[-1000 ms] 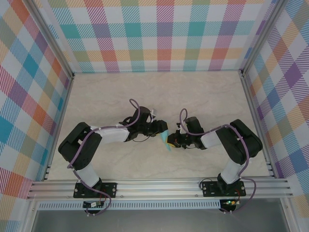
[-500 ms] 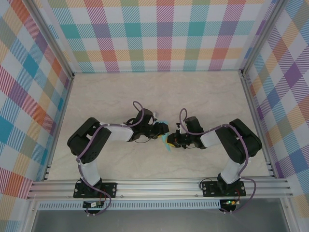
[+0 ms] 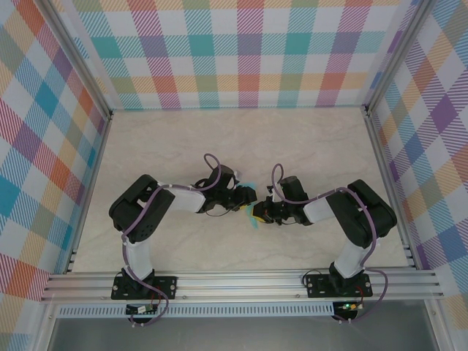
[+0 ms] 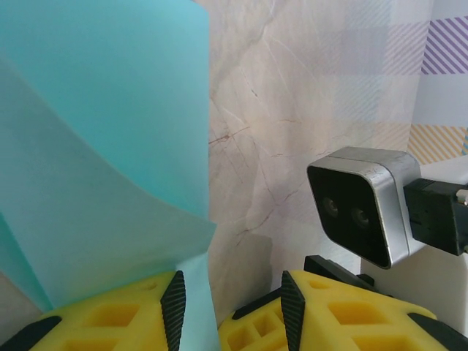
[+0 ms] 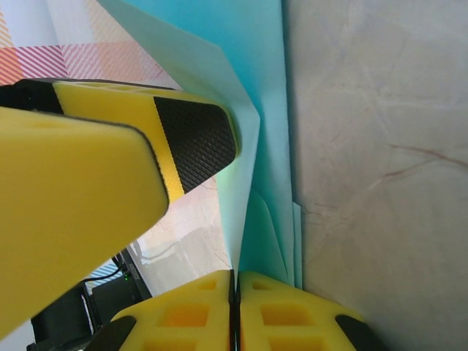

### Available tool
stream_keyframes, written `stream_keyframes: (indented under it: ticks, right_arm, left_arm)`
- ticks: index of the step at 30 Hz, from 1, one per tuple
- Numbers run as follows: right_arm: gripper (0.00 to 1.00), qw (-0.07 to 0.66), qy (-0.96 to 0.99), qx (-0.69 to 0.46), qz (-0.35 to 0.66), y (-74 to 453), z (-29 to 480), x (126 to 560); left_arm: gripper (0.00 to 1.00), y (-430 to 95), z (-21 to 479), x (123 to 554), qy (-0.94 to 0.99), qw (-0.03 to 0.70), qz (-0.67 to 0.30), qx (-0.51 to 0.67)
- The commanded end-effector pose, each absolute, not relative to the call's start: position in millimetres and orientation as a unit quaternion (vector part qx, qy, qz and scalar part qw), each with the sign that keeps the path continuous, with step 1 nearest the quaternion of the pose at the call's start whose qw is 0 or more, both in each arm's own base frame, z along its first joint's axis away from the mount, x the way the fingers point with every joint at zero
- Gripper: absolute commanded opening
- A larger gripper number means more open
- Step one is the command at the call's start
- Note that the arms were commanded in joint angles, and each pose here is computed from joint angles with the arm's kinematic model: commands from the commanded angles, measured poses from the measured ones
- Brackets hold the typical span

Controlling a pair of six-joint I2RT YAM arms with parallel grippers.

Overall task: Fold a paper plane with a square sheet of paper (pick it up from the middle)
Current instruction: Fold the wing for the fifth time at the center of the table.

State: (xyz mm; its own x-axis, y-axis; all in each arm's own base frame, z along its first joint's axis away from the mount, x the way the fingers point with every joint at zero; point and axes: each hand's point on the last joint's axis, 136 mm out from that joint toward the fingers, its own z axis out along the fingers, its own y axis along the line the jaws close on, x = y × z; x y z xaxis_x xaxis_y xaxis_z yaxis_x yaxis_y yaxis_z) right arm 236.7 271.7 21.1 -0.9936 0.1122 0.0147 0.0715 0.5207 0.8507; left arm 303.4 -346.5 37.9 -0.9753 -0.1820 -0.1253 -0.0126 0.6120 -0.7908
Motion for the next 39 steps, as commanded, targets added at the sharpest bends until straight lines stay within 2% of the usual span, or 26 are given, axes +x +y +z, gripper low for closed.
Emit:
stream_keyframes:
  ticks: [1, 17, 28, 39]
  right_arm:
    - [0.10, 0.007, 0.882, 0.057, 0.468, 268.1, 10.7, 231.1]
    - [0.17, 0.018, 0.886, 0.047, 0.460, 262.7, 30.9, 226.3]
    - [0.12, -0.005, 0.884, 0.028, 0.466, 266.1, 31.4, 218.7]
    - [0.10, -0.045, 0.911, 0.026, 0.409, 257.3, 6.7, 201.9]
  left_arm:
    - [0.41, -337.5, 21.0, 308.7, 0.905, 0.100, -0.409, -0.059]
    - [0.41, -333.2, 19.5, 299.2, 0.907, 0.089, -0.407, -0.055]
    - [0.41, -334.0, 19.7, 297.3, 0.907, 0.085, -0.410, -0.054]
    - [0.41, -333.6, 20.4, 296.1, 0.907, 0.082, -0.410, -0.056]
